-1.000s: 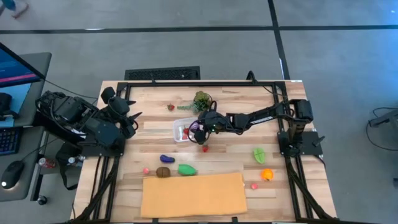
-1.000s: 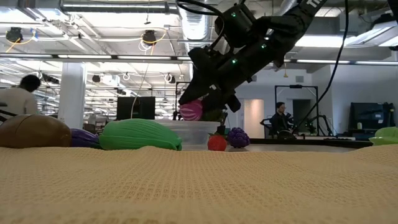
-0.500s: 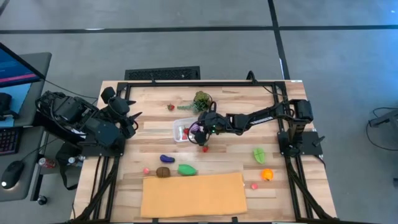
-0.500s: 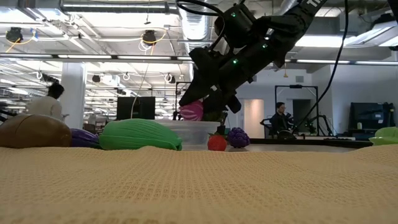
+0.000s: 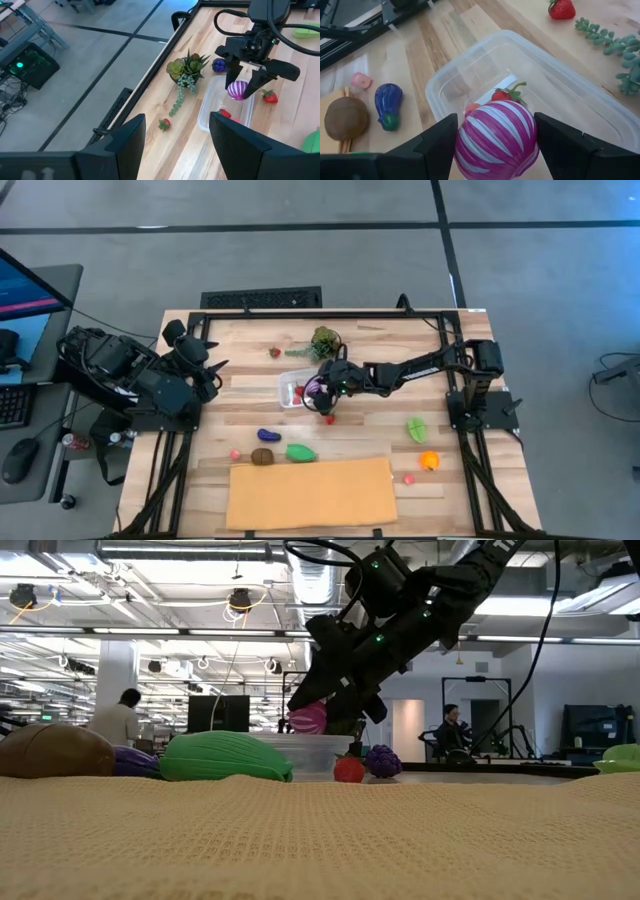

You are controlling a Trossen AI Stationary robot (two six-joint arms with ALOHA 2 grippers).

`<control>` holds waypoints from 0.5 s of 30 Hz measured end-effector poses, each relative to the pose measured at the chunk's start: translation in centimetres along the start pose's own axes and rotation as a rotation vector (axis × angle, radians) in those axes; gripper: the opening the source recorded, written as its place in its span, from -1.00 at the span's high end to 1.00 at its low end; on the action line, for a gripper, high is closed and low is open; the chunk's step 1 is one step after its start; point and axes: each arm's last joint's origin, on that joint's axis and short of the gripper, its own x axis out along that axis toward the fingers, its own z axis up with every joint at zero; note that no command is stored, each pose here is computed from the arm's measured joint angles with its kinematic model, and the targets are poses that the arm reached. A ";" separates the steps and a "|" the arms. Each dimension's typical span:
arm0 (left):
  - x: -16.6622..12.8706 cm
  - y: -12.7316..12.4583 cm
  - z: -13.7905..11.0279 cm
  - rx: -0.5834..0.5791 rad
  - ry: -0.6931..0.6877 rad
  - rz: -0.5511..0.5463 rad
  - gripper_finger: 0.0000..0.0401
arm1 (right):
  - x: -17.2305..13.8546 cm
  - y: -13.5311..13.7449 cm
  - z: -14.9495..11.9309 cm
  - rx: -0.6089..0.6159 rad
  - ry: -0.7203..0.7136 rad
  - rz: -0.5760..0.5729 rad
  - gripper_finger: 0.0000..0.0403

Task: Pick and placing Produce into tupperware
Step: Put the purple onion into the transparent bin

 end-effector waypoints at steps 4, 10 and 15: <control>0.0 0.0 0.0 0.000 0.000 0.000 -0.06 | 0.0 0.0 0.0 0.000 0.001 0.000 -0.24; 0.0 0.0 0.0 0.000 0.000 0.000 -0.06 | 0.0 -0.1 0.0 0.001 0.000 -0.001 -0.24; 0.0 0.0 0.0 0.000 0.000 0.001 -0.06 | 0.0 -0.3 0.1 0.005 0.000 -0.003 -0.24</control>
